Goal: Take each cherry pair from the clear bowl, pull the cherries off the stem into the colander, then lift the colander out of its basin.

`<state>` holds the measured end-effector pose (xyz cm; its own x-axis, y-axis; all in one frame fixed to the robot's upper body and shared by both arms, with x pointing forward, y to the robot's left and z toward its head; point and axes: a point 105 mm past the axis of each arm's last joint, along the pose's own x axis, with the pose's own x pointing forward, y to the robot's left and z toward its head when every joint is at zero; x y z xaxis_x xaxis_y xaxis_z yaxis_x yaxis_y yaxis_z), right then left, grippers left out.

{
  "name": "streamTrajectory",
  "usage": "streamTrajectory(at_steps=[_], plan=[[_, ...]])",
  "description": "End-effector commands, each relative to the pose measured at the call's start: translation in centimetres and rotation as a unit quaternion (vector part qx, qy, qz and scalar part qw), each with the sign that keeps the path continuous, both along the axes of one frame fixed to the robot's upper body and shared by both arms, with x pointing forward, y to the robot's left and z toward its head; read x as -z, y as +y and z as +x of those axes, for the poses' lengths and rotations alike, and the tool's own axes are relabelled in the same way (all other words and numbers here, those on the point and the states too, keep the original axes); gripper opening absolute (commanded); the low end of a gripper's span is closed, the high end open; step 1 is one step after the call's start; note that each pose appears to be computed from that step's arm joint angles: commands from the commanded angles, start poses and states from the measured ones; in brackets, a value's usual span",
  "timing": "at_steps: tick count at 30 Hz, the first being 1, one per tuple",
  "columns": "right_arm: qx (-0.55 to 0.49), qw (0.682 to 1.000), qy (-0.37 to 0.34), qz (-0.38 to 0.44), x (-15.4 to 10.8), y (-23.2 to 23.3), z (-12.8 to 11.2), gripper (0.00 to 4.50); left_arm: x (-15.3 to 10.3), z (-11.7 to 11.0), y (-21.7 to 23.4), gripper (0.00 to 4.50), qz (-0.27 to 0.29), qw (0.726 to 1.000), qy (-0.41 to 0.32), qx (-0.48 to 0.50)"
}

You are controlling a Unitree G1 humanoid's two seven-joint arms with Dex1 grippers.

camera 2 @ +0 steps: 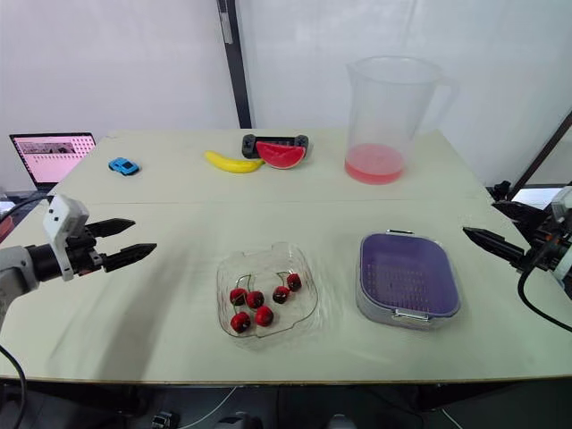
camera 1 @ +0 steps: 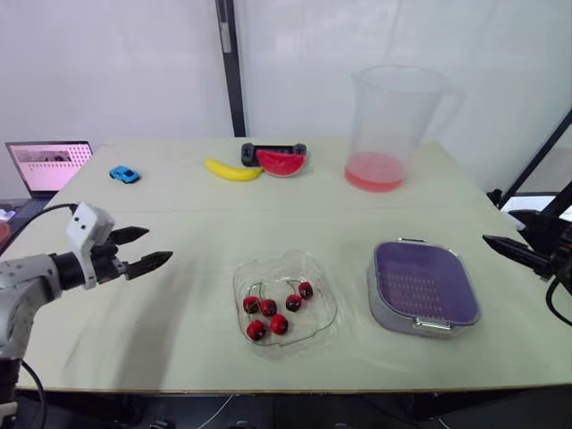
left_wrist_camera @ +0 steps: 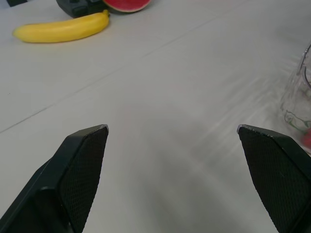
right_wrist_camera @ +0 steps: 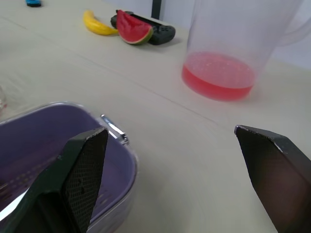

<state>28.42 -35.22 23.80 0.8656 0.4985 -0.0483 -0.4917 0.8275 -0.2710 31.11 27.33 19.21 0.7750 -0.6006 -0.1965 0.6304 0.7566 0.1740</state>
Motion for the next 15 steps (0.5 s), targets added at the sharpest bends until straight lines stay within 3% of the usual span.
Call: streamTrajectory(at_steps=[1, 15], plan=[[-0.002, 1.0, -0.029, -0.007, -1.15, 0.05, 0.02, 4.47, -1.47, -0.54, 0.36, 4.5, 0.006, 1.0, -0.011, -0.001], [-0.019, 0.999, -0.039, 0.007, -1.31, 0.93, 0.08, 4.47, -1.37, -0.49, -0.2, 4.5, -0.008, 1.0, -0.01, 0.013]])
